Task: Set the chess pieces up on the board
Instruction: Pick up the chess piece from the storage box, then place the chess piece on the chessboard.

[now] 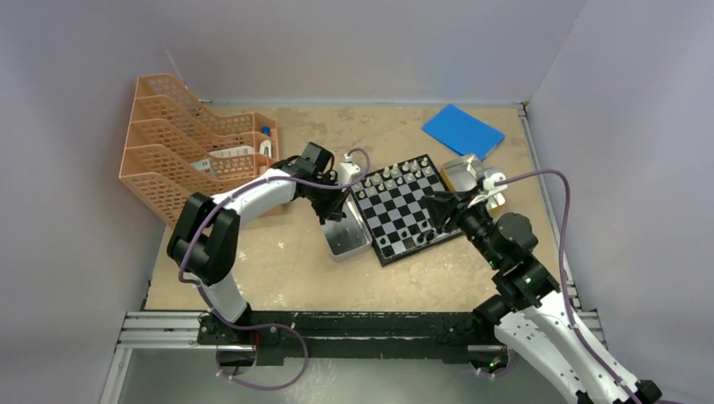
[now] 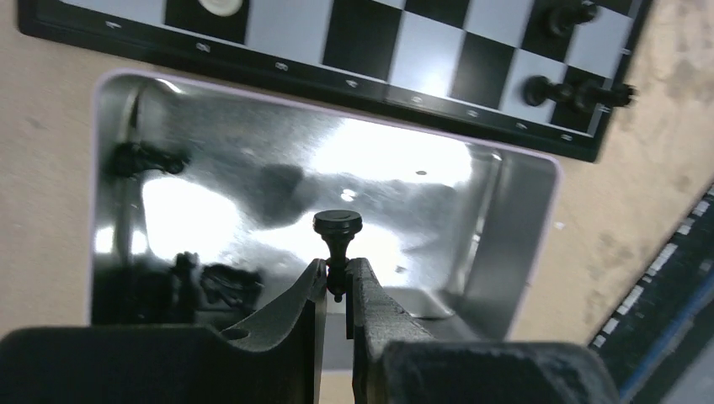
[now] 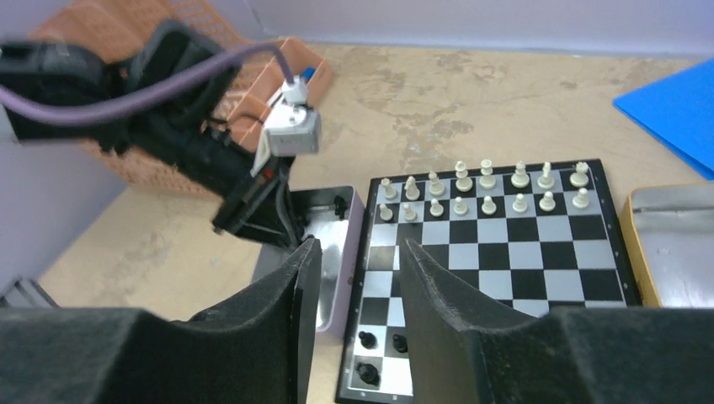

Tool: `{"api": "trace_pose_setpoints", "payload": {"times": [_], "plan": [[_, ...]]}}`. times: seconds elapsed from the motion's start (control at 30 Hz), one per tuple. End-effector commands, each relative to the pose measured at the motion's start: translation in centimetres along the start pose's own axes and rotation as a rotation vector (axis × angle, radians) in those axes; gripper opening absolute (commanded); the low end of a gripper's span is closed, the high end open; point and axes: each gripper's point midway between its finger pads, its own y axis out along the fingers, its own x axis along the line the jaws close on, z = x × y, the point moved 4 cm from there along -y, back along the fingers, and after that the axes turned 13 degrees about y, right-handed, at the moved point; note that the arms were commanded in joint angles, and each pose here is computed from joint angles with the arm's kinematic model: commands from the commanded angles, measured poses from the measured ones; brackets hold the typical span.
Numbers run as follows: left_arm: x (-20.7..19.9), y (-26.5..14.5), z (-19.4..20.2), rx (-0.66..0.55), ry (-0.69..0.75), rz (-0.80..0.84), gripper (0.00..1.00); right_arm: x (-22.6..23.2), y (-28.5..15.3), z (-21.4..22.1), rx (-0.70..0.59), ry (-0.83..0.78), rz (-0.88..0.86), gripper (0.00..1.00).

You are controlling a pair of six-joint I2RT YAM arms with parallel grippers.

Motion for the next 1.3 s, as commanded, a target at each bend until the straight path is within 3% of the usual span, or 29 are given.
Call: {"api": "trace_pose_setpoints", "payload": {"times": [0.0, 0.1, 0.27, 0.5, 0.63, 0.77, 1.03, 1.27], "plan": [[-4.0, -4.4, -2.9, -0.116, -0.083, 0.145, 0.0, 1.7, 0.4, 1.5, 0.013, -0.215, -0.25, 0.4], [-6.0, -6.3, -3.7, -0.185, -0.097, 0.212, 0.0, 3.3, 0.1, 2.0, 0.033, -0.276, -0.398, 0.38], [-8.0, -8.8, -4.4, -0.27, -0.106, 0.266, 0.0, 4.4, 1.0, 0.5, 0.005, -0.389, -0.446, 0.43], [-9.5, -11.1, -5.3, -0.319, -0.112, 0.302, 0.0, 5.4, 3.6, 1.8, 0.085, -0.736, -0.56, 0.5], [-10.0, -11.6, -5.4, -0.334, -0.116, 0.322, 0.0, 7.4, 4.7, 3.5, 0.087, -0.854, -0.607, 0.57], [-10.2, -11.6, -5.3, -0.342, -0.121, 0.336, 0.0, 8.5, 6.1, 5.7, 0.157, -0.922, -0.623, 0.57], [-11.0, -11.5, -4.8, -0.332, -0.139, 0.393, 0.0, 10.4, 7.0, 8.0, 0.117, -1.104, -0.688, 0.57], [-11.1, -11.6, -4.8, -0.327, -0.137, 0.405, 0.0, 10.2, 7.8, 10.3, 0.195, -1.234, -0.736, 0.54]]}}
